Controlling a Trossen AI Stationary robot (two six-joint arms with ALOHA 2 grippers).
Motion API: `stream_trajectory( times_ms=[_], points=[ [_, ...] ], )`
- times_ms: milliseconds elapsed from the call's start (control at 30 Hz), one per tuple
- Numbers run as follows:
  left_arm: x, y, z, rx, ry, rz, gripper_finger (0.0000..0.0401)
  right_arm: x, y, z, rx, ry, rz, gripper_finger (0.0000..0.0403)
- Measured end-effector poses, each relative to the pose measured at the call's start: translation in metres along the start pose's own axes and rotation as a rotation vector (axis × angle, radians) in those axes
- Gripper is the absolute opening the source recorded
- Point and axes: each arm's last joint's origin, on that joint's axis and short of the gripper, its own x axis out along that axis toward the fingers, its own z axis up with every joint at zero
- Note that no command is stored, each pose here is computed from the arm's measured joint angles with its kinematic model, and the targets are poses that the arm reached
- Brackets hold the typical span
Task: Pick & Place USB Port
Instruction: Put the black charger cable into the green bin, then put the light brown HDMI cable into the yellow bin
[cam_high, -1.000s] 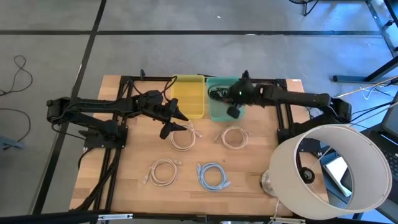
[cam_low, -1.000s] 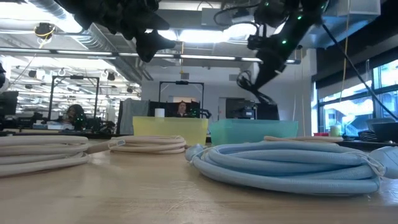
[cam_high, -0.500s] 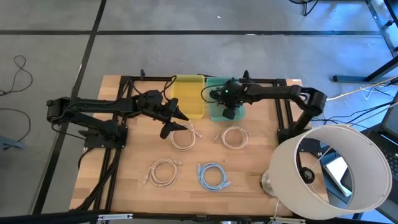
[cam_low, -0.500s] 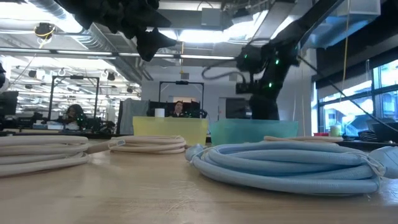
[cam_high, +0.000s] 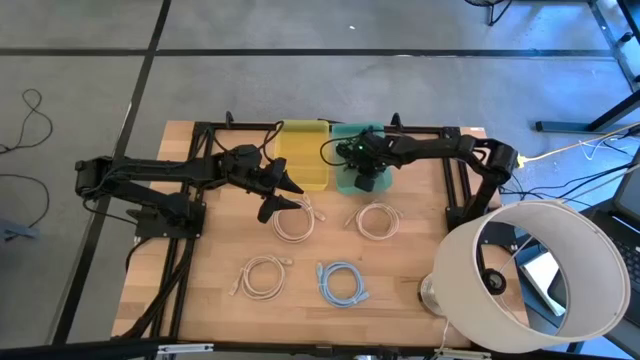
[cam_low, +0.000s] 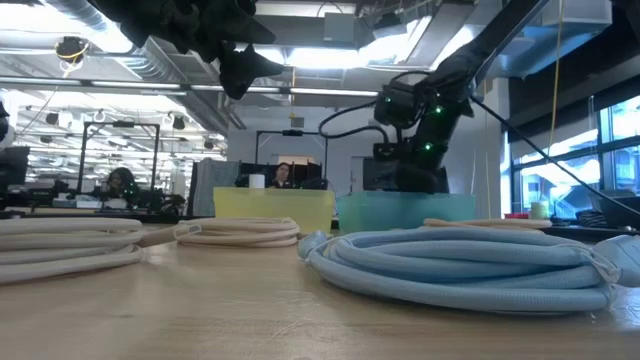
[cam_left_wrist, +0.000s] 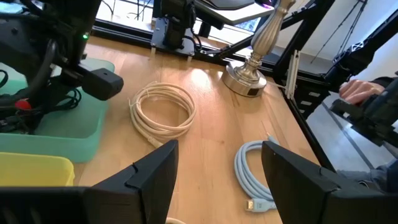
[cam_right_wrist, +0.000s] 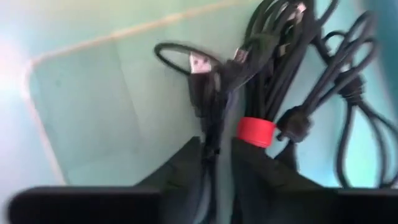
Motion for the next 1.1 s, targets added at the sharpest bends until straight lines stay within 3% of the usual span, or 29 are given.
stream_trajectory(
  times_ms=[200, 367, 533, 700, 900, 1100],
  points=[
    [0.0, 0.0, 0.0, 0.0, 0.0, 0.0, 0.0224, -0.015, -0.004, 0.014, -0.017, 0.03, 0.008, 0.0202],
    [0.0, 0.0, -0.001, -0.002, 0.006, 0.001, 0.0224, -0.041, -0.007, 0.029, -0.006, 0.122, -0.053, 0.0251],
    [0.0, 0.0, -0.001, -0.002, 0.009, 0.001, 0.0224, -0.077, 0.002, 0.05, -0.047, 0.122, -0.047, 0.026],
    [0.0, 0.0, -0.003, -0.01, 0.032, 0.005, 0.0224, -0.113, 0.027, 0.063, -0.113, 0.134, 0.098, 0.0256],
    [0.0, 0.001, -0.005, -0.015, 0.05, 0.007, 0.0224, -0.137, 0.078, 0.057, -0.153, 0.206, 0.397, 0.0256],
    [0.0, 0.001, -0.005, -0.016, 0.051, 0.008, 0.0224, -0.137, 0.132, 0.036, -0.209, 0.294, 0.452, 0.0255]
  ],
)
